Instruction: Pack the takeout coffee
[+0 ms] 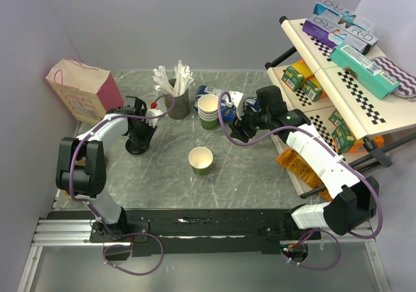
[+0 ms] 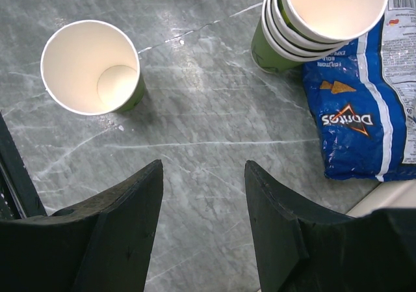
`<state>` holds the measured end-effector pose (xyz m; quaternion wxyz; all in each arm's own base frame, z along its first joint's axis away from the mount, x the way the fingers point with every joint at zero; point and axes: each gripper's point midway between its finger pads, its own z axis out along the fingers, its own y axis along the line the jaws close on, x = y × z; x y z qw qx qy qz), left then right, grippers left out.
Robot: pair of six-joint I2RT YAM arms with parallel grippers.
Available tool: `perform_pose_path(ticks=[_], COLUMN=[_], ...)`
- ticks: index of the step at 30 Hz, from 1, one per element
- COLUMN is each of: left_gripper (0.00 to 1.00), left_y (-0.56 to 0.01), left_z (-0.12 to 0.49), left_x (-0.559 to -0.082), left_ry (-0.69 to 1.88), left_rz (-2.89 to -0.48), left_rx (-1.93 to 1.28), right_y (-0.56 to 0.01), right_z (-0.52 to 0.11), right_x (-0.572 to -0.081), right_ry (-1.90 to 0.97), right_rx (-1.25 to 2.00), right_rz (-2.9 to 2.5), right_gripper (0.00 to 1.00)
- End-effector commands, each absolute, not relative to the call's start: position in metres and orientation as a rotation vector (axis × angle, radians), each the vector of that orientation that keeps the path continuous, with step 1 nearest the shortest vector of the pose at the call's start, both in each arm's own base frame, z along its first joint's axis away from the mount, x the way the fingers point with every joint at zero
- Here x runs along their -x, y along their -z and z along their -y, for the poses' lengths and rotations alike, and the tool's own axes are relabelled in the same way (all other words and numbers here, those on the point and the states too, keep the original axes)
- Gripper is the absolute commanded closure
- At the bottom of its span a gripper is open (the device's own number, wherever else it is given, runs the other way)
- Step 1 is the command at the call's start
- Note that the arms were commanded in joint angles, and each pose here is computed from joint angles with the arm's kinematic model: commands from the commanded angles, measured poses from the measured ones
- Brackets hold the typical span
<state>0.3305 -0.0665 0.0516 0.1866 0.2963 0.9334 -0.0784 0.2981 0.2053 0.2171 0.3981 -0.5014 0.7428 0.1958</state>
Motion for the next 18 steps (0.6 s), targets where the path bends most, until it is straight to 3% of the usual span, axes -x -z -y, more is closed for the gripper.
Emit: perform_pose_path(ticks=[1, 11, 18], left_gripper=[0.78, 0.78, 0.74], left_y=[-0.07, -0.082, -0.086], left_z=[0.061, 0.076, 0.064], left_x=[-0.351, -0.353, -0.36], left_ry=[0.131, 0.238, 0.136], left_rz=[-2.573, -2.561, -2.563], left_rx=[-0.751, -0.72, -0.674], right_y=[-0.228, -0.228, -0.226], right_z=[-0.21, -0.209, -0.209], right_x=[-0.305, -0.305, -0.305], right_ry=[-0.504, -0.497, -0.501], right_rx=[1.258, 1.257, 1.258], right_rz=[-1.846, -1.849, -1.852], right_gripper=[0.4, 0.4, 0.4])
